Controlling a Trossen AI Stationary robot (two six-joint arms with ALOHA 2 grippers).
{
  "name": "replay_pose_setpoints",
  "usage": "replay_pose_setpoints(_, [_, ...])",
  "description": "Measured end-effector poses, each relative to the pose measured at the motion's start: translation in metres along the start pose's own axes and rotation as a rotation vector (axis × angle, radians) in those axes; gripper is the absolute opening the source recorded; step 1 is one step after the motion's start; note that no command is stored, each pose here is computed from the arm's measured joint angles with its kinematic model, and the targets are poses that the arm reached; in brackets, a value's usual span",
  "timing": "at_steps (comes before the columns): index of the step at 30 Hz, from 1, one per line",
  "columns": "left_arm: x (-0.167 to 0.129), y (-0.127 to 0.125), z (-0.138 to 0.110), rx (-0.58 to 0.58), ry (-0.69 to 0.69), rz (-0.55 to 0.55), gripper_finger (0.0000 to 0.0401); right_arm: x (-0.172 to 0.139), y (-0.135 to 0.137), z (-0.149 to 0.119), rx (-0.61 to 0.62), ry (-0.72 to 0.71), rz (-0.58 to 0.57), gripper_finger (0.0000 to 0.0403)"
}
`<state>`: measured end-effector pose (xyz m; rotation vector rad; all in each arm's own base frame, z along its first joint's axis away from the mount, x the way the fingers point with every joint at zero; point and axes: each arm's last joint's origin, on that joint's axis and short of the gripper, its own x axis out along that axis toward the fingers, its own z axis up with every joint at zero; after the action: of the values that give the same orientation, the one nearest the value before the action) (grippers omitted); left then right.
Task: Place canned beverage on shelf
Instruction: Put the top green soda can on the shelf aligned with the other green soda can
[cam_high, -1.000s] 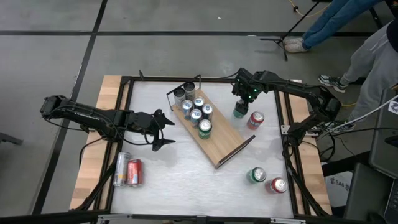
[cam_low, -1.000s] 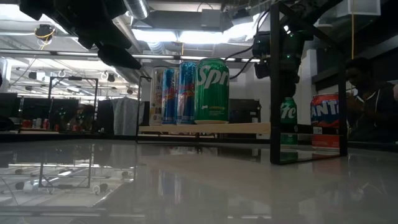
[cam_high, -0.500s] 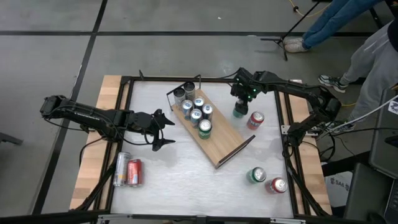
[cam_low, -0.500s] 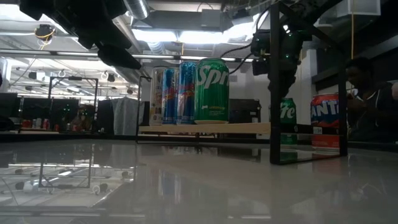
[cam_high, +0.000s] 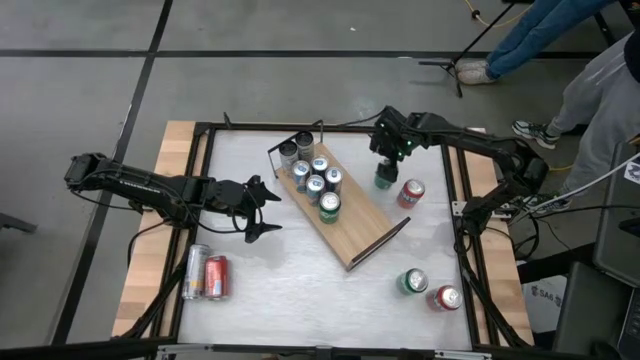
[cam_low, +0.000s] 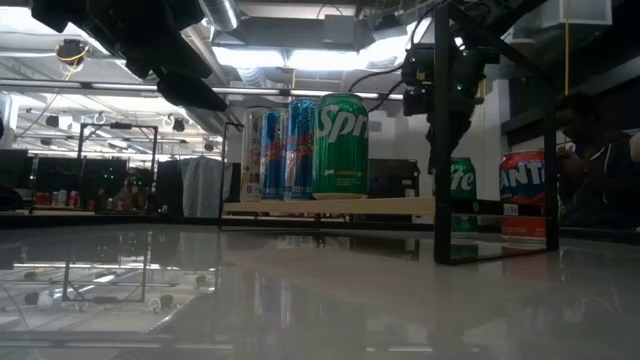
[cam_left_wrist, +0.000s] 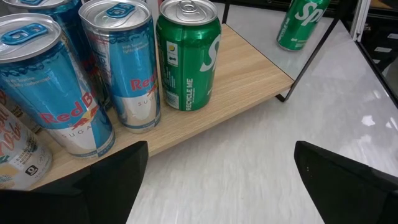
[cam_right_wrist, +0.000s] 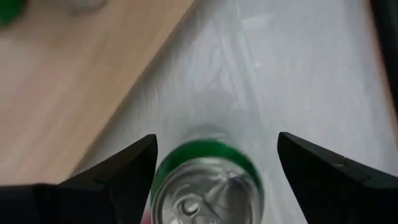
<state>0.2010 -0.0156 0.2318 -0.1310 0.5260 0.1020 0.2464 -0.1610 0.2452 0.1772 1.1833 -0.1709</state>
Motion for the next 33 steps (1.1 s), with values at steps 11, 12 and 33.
replay_pose_setpoints(11, [0.000,0.000,0.000,-0.001,0.000,0.000,0.0394,-0.033,0.002,0.013,0.193,0.020,-0.001,0.0321])
replay_pose_setpoints(12, [0.000,0.000,0.000,-0.001,0.000,0.000,0.0394,-0.035,0.002,0.013,0.237,0.031,-0.007,0.0321])
replay_pose_setpoints(33, [0.000,0.000,0.000,-0.001,0.000,0.000,0.0394,-0.032,0.037,0.016,0.565,0.094,-0.260,0.0321])
